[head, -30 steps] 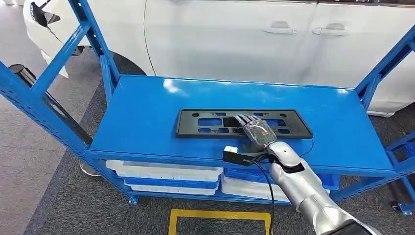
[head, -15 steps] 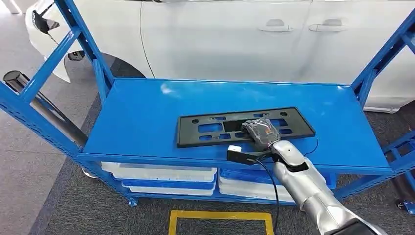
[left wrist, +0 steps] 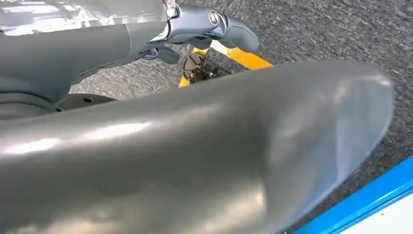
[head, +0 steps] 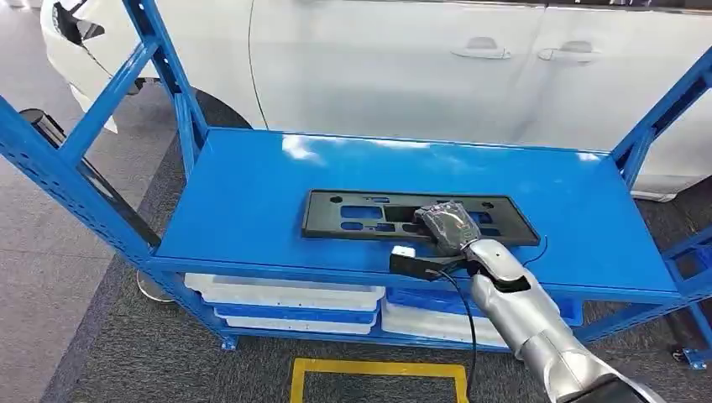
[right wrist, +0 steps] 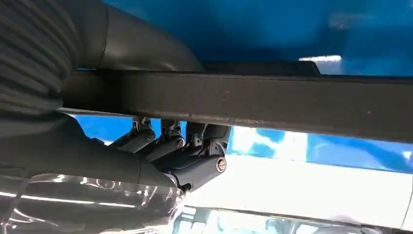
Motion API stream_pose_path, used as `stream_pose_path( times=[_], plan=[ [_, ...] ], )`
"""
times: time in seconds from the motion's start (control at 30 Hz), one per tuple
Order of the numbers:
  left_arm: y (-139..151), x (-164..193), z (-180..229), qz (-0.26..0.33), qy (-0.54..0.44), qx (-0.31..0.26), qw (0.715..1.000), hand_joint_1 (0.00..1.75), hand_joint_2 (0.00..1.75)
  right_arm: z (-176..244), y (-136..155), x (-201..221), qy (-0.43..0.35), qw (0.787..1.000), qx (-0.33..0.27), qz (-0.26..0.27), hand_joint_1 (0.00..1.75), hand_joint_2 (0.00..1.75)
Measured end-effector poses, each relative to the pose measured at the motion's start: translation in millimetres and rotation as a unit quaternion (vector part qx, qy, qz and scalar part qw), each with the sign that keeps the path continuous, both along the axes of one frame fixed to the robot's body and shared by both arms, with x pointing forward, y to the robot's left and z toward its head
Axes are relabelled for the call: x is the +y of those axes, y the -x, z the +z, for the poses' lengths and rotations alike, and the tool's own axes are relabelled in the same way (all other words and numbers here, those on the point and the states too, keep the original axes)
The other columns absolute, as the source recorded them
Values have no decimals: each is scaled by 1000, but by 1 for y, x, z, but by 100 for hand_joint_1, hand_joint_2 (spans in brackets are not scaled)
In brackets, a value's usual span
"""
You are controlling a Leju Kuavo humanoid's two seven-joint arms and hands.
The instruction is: Take the parts from the cabinet and place them on the table.
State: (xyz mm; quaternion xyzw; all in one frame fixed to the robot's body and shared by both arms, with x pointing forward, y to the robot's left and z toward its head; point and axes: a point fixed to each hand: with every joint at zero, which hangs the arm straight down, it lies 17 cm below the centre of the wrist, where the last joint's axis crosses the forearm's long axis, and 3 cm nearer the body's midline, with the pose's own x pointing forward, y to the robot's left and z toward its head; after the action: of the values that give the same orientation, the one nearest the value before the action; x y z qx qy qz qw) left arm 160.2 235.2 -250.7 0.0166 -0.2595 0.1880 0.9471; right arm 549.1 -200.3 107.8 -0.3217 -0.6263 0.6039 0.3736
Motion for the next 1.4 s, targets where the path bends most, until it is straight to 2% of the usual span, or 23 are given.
stream_pose_path(
  times=[0.1, 0.13, 0.37, 0.6, 1.0, 1.17, 1.4],
  plan=[
    [-1, -1, 1, -1, 2, -2, 1000, 0, 0, 17, -6, 3, -20, 1000, -10, 7, 175, 175],
    [-2, -2, 1, -2, 2, -3, 1000, 0, 175, 24, -8, 4, -27, 999, -15, 8, 175, 175],
    [-3, -2, 2, -2, 2, -6, 1000, 0, 175, 54, -9, 13, -63, 997, -41, 20, 175, 175],
    [-4, 1, 2, -3, -3, -11, 1000, 0, 175, 64, -2, 19, -76, 995, -54, 28, 175, 175],
    [-7, 3, 3, 1, -6, -15, 1000, 0, 175, 107, -3, 12, -92, 991, -87, 35, 175, 175],
    [-11, 2, 4, 0, -4, -18, 1000, 0, 175, 143, -6, 11, -106, 986, -118, 44, 175, 175],
    [-12, 2, 5, 0, -5, -19, 1000, 0, 175, 185, 5, 19, -139, 976, -154, 67, 175, 175]
  ],
)
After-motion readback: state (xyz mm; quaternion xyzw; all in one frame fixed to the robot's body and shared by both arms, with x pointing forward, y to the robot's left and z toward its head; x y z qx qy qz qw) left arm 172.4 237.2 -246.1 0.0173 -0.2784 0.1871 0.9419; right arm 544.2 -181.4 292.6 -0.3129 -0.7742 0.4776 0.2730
